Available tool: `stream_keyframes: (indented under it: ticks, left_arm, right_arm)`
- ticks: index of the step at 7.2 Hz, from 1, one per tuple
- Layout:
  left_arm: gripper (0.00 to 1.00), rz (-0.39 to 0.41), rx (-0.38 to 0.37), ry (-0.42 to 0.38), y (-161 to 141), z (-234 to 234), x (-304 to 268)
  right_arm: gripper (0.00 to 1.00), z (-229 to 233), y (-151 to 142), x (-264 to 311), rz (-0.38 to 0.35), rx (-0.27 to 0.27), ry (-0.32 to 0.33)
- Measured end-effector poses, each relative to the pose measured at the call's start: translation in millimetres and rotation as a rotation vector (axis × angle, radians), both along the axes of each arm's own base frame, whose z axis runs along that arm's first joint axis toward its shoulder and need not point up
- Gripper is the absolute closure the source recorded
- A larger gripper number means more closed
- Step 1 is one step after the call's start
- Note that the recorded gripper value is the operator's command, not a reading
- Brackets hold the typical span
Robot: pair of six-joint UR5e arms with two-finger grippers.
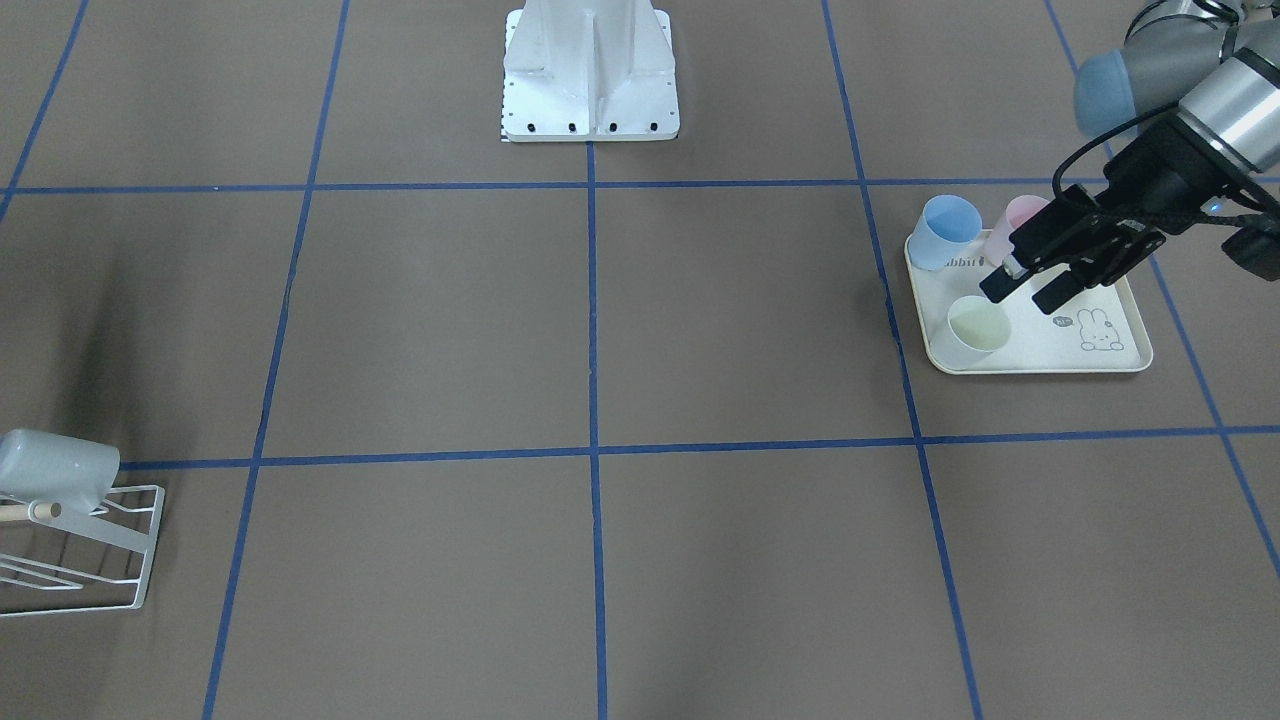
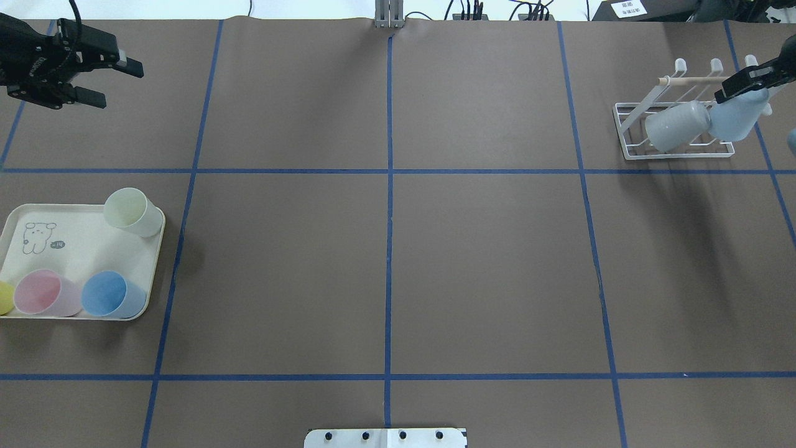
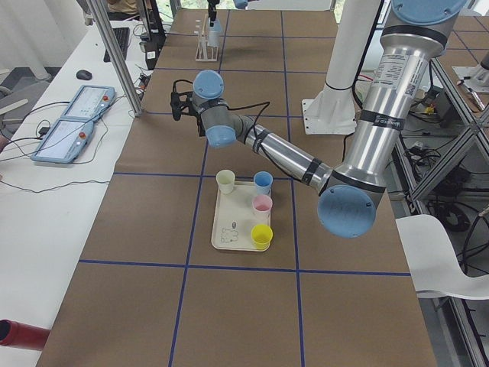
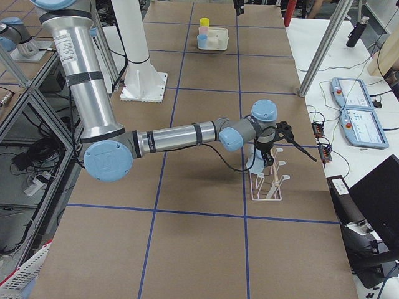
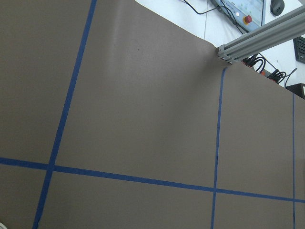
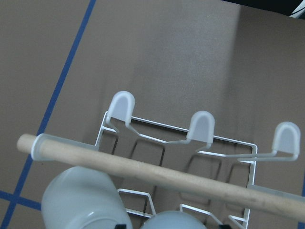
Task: Transfer IKEA cup to right arm and place on rack
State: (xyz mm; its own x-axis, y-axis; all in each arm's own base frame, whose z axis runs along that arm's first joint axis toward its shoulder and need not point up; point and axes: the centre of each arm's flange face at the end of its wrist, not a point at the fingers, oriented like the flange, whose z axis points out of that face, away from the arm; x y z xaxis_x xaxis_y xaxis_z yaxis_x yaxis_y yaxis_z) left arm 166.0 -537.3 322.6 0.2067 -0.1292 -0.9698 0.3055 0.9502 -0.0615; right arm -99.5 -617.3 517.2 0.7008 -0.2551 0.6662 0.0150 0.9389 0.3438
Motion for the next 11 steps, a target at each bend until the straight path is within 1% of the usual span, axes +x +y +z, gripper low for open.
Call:
stream_keyframes:
  ticks: [1,3,5,6,7,9,10,11]
  left_arm:
    - [0.00,0.001,0.009,-0.014,-0.6,6.9,-0.2]
    - [0.00,0.006,0.033,-0.068,-1.4,27.5,-2.6]
    - [0.00,0.017,0.045,-0.138,0.6,50.6,-3.6]
    - [0.00,0.036,0.046,-0.176,5.2,67.3,-2.7]
    - [0.00,0.061,0.042,-0.227,10.3,86.8,0.3]
    - [0.01,0.123,0.017,-0.358,26.5,129.7,24.9]
    - [0.10,0.149,0.007,-0.398,33.9,142.1,39.0]
    - [0.25,0.163,-0.002,-0.432,40.0,153.4,49.4]
  right_arm:
    - [0.02,-0.6,-0.4,-2.3,-0.003,0.001,0.001]
    - [0.02,-2.8,-1.9,-4.1,-0.005,0.004,0.000]
    - [0.02,-10.9,-5.4,-5.7,-0.005,0.013,-0.007]
    - [0.02,-15.7,-7.3,-6.5,-0.002,0.015,-0.012]
    - [0.02,-20.2,-9.1,-6.9,0.003,0.016,-0.016]
    - [0.02,-27.1,-10.1,-7.3,0.007,0.021,-0.024]
    - [0.02,-28.6,-10.1,-7.7,0.007,0.022,-0.026]
    - [0.02,-29.7,-10.1,-8.9,0.005,0.024,-0.027]
